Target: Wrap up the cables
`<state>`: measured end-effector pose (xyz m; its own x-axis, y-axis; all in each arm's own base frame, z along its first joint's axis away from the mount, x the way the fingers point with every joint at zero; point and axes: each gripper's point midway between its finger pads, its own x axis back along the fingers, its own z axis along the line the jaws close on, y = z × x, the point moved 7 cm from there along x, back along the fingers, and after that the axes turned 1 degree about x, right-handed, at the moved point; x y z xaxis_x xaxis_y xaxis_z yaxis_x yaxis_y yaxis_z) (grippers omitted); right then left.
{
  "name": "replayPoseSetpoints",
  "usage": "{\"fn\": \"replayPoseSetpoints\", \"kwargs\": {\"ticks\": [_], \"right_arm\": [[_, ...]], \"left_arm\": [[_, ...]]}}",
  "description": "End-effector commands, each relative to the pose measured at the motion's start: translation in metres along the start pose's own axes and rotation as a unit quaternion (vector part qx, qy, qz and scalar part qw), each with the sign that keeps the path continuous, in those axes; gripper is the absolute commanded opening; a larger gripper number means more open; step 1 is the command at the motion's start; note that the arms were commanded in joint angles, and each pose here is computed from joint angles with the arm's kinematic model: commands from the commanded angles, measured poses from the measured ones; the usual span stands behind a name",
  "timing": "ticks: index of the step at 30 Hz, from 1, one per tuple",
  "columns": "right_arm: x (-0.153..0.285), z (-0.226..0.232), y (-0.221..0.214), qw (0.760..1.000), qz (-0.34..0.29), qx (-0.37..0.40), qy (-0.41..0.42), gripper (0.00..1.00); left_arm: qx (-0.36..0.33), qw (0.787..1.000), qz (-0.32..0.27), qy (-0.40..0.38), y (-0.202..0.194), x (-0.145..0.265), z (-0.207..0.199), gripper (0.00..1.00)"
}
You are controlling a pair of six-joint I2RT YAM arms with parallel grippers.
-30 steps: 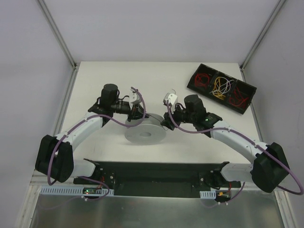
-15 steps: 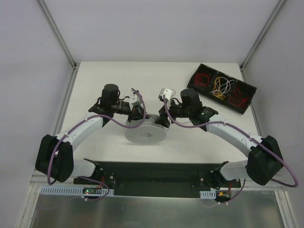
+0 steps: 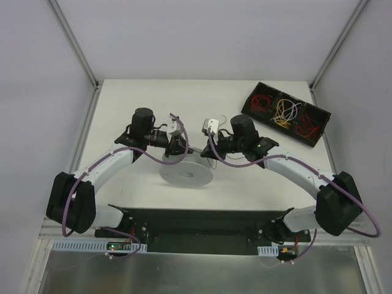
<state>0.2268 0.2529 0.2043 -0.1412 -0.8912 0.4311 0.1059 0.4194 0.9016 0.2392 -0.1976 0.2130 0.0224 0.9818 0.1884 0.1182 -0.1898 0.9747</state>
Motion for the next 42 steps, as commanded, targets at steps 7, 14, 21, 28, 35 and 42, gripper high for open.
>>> {"fn": "replayPoseSetpoints", "kwargs": {"ticks": [7,14,21,28,35,42], "right_arm": [[0.005,-0.006,0.033,0.997,-0.049,0.051,0.003,0.0],[0.003,-0.006,0.035,0.997,-0.051,0.05,0.009,0.0],[0.003,-0.007,0.034,0.997,-0.05,0.055,0.009,0.0],[0.003,-0.007,0.034,0.997,-0.049,0.056,0.007,0.0],[0.003,-0.009,0.033,0.997,-0.046,0.055,0.003,0.0],[0.002,-0.011,0.035,0.997,-0.046,0.063,0.002,0.0]], "left_arm": [[-0.029,0.999,-0.021,-0.032,0.027,-0.004,0.0,0.47],[-0.037,0.999,-0.013,-0.038,0.022,-0.008,0.0,0.47],[-0.033,0.999,-0.001,-0.036,0.018,-0.016,0.003,0.41],[-0.024,0.999,0.014,-0.024,0.012,-0.02,0.014,0.27],[-0.026,0.999,0.016,-0.03,0.012,-0.02,0.014,0.0],[-0.011,0.999,0.019,-0.028,0.021,-0.022,0.008,0.0]]}}
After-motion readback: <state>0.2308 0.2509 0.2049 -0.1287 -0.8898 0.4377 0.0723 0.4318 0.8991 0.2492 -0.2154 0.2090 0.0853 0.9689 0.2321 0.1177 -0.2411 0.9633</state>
